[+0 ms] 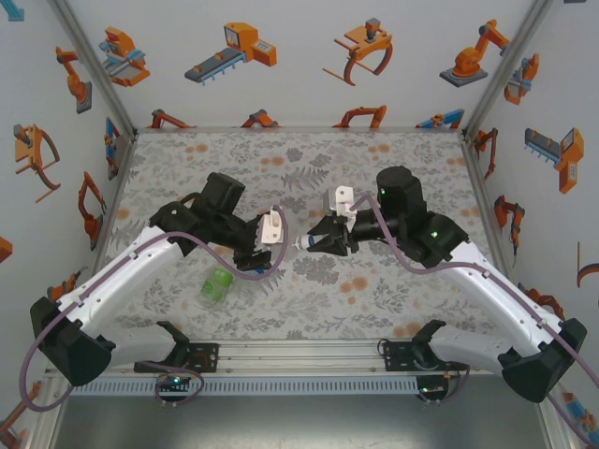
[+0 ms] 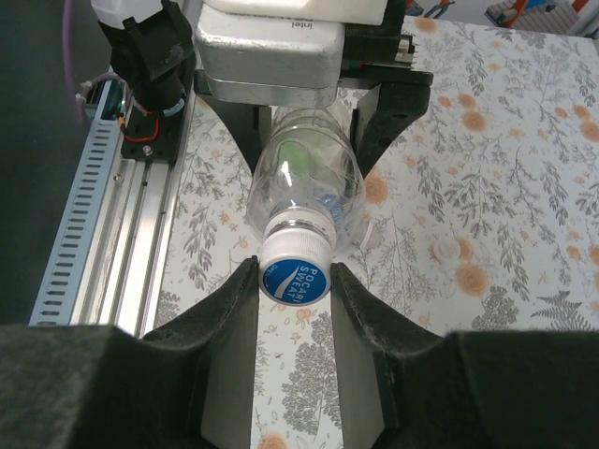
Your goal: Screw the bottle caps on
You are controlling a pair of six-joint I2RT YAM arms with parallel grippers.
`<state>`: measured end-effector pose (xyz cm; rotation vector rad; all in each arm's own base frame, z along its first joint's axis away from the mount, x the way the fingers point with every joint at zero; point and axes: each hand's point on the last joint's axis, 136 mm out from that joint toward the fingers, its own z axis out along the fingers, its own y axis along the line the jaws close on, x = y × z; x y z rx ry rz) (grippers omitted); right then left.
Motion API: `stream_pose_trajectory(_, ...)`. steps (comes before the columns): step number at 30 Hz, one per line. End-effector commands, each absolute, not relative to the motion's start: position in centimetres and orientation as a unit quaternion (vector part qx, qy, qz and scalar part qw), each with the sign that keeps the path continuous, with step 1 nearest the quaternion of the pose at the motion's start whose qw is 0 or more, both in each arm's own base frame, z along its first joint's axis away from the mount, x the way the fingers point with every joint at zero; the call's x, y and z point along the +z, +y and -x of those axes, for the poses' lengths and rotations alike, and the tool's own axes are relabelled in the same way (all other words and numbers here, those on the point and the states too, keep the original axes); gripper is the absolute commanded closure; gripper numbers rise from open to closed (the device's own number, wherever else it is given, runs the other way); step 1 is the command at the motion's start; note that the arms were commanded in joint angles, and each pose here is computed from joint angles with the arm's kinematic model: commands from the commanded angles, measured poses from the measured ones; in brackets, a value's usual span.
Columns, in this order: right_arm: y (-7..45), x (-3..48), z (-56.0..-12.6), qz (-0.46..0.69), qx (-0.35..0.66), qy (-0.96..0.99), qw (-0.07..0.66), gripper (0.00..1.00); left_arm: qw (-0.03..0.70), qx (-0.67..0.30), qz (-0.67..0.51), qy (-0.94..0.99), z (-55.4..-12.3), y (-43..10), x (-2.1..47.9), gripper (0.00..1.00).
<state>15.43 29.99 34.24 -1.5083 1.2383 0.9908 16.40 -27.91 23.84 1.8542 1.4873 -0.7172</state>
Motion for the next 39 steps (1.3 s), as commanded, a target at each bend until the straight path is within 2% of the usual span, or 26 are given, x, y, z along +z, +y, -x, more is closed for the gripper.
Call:
stream_pose_trajectory(1, 30.4, 34.9, -14.6, 0.637, 0.398, 0.458, 0.475, 1.0, 0.359, -0.318, -0.717, 0.506, -14.9, -29.5, 27.3, 1.0)
stream_pose_trajectory(14, 30.2, 34.2, -12.6, 0.711, 0.345, 0.36, 0.496, 1.0, 0.346, -0.343, -0.715, 0.502, -14.0, -29.9, 27.6, 1.0)
stream_pose_trajectory(22, 30.6, 33.8, -13.8, 0.674, 0.365, 0.431, 0.476, 1.0, 0.355, -0.328, -0.717, 0.502, -14.6, -30.0, 27.7, 1.0)
stream_pose_trajectory(26, 31.3, 33.7, -16.1, 0.578, 0.409, 0.542, 0.453, 1.0, 0.385, -0.296, -0.716, 0.502, -15.8, -30.1, 27.8, 1.0)
stream_pose_trajectory(31, 31.8, 32.7, -19.7, 0.386, 0.468, 0.695, 0.386, 1.0, 0.421, -0.256, -0.712, 0.5, -17.5, -30.2, 27.9, 1.0)
stream_pose_trajectory(37, 31.5, 30.3, -22.7, 0.113, 0.522, 0.804, 0.261, 1.0, 0.458, -0.203, -0.704, 0.504, -19.9, -30.4, 27.5, 1.0)
stream_pose_trajectory(39, 30.9, 28.2, -23.9, -0.005, 0.527, 0.83, 0.184, 1.0, 0.47, -0.183, -0.7, 0.506, -20.7, -30.4, 27.3, 1.0)
